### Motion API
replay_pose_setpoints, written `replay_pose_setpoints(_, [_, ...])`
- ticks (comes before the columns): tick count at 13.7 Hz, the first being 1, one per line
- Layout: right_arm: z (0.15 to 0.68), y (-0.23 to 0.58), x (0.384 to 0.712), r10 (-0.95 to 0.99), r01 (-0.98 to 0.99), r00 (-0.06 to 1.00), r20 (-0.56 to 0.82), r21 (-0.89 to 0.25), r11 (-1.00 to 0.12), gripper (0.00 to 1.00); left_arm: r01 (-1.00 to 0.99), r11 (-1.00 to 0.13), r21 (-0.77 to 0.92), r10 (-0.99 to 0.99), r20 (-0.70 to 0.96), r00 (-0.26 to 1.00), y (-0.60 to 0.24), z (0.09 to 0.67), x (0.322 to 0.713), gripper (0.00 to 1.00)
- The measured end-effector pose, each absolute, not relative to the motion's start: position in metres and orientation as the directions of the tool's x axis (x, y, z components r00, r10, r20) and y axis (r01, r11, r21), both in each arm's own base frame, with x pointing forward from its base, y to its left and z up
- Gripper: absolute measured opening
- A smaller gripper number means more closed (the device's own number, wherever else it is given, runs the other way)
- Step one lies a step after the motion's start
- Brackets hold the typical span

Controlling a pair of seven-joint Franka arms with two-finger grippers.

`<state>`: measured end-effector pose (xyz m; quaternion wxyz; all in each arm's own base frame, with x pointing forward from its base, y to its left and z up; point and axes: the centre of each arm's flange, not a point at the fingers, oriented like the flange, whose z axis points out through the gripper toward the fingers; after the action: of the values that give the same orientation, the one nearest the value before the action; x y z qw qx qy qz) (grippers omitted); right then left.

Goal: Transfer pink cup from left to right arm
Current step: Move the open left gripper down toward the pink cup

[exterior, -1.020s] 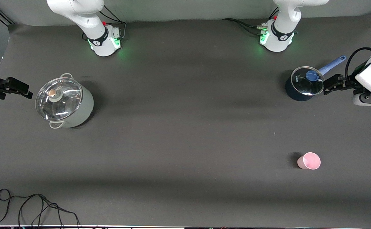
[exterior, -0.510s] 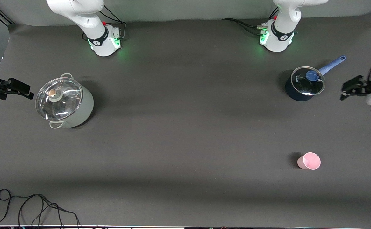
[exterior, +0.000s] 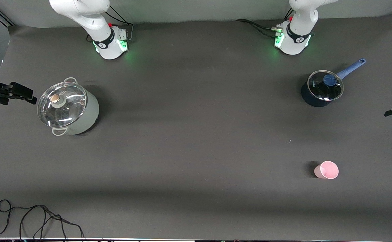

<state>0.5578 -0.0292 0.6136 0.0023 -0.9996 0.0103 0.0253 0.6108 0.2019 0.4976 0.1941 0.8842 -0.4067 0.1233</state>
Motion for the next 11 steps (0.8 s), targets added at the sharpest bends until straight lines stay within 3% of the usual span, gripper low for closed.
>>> replay_pose_setpoints(5, [0.614, -0.029, 0.558, -0.021, -0.021, 0.998, -0.051, -0.004, -1.000, 1.00, -0.865, -0.428, 0.262, -0.554, 0.680, 0.480, 0.286, 0.353, 0.611, 1.00])
replay_pose_setpoints(11, [0.614, -0.031, 0.557, -0.024, -0.024, 0.998, -0.050, -0.004, -1.000, 1.00, -0.937, -0.329, 0.120, -0.404, 0.879, 0.254, 0.297, 0.208, 0.605, 1.00])
